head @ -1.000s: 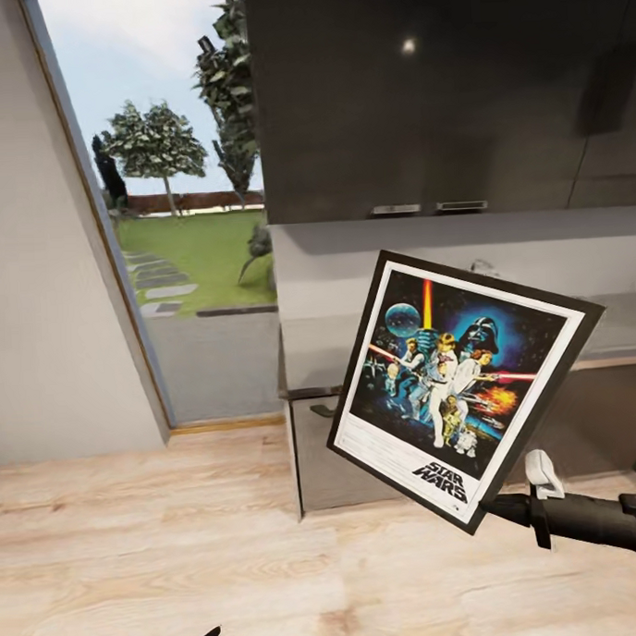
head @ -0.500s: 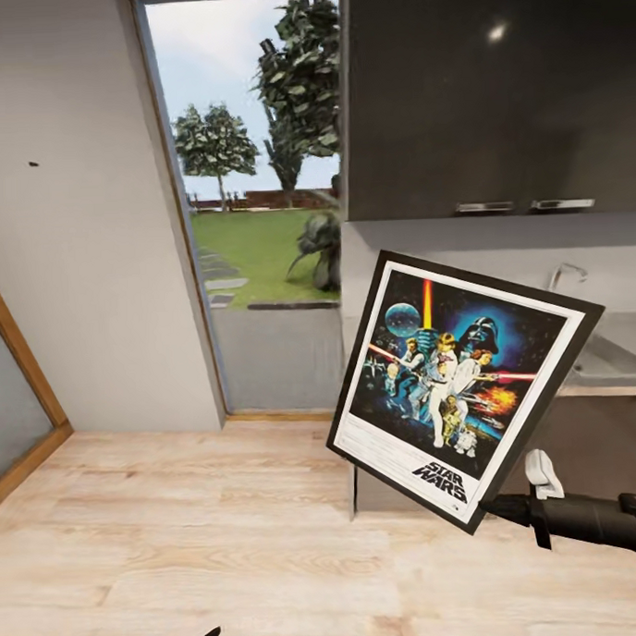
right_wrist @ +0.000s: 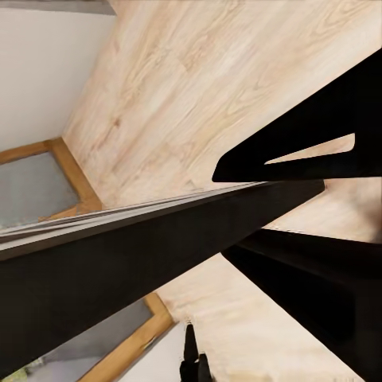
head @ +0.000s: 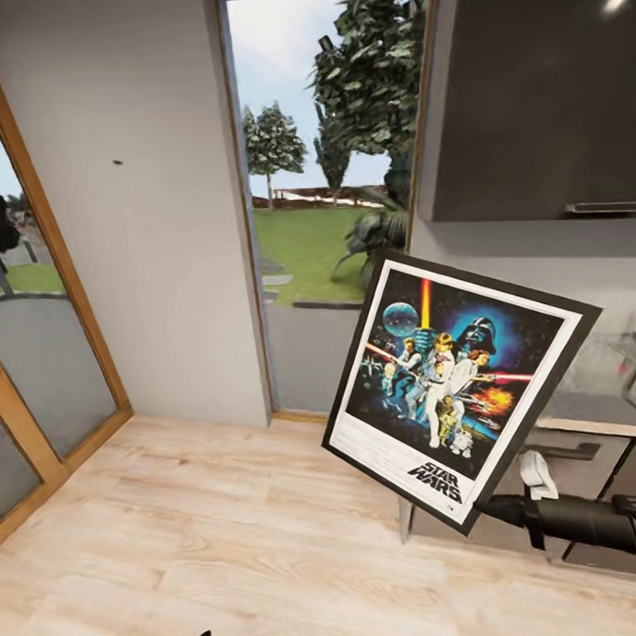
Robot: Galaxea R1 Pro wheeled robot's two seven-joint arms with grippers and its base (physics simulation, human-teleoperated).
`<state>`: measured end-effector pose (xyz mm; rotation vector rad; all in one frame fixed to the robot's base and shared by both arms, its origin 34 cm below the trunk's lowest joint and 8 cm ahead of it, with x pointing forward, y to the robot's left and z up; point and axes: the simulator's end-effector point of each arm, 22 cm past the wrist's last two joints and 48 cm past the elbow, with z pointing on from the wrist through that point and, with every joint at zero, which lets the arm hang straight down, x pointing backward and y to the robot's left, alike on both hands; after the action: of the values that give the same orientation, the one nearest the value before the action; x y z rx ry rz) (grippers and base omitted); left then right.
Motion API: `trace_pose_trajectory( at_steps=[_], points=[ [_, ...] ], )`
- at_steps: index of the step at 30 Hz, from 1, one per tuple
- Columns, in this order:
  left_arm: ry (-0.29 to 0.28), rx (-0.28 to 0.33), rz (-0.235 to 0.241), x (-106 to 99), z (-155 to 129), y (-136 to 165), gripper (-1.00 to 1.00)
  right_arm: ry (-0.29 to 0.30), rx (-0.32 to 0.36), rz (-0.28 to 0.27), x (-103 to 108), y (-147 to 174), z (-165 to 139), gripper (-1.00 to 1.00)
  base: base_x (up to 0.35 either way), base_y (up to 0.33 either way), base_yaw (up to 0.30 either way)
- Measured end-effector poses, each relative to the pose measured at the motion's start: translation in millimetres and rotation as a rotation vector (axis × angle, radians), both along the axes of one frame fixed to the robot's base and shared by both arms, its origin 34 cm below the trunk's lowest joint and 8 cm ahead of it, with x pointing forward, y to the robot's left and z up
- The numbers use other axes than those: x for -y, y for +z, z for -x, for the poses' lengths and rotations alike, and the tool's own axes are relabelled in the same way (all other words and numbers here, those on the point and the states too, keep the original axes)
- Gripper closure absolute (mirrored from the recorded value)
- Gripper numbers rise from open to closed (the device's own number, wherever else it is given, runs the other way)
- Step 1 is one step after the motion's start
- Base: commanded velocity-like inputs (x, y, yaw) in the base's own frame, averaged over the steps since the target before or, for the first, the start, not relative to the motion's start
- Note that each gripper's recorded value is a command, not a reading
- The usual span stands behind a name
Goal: Pick up the poster from the kitchen countertop and hang it on one of the wall nails in the kitchen.
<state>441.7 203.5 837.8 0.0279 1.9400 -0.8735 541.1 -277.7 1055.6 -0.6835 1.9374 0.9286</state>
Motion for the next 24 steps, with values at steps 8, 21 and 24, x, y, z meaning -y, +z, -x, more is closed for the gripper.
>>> trace_pose_trajectory(
  at_steps=[8,21,24],
  points=[
    [0.001,-0.003,0.0,-0.8,0.8,-1.2,-1.0,0.001,-0.001,-0.001,-0.6,-0.3,0.2,1.0,0.182,0.256,0.291],
    [0.0,-0.004,0.0,-0.5,1.1,-1.4,-1.0,0.009,-0.005,0.002,-3.3,-2.1,1.2,1.0,0.167,0.265,0.13],
    [0.0,-0.004,0.001,-0.3,1.1,-1.4,-1.0,0.012,-0.006,0.002,-4.1,-2.4,1.3,1.0,0.163,0.269,0.045]
  ],
)
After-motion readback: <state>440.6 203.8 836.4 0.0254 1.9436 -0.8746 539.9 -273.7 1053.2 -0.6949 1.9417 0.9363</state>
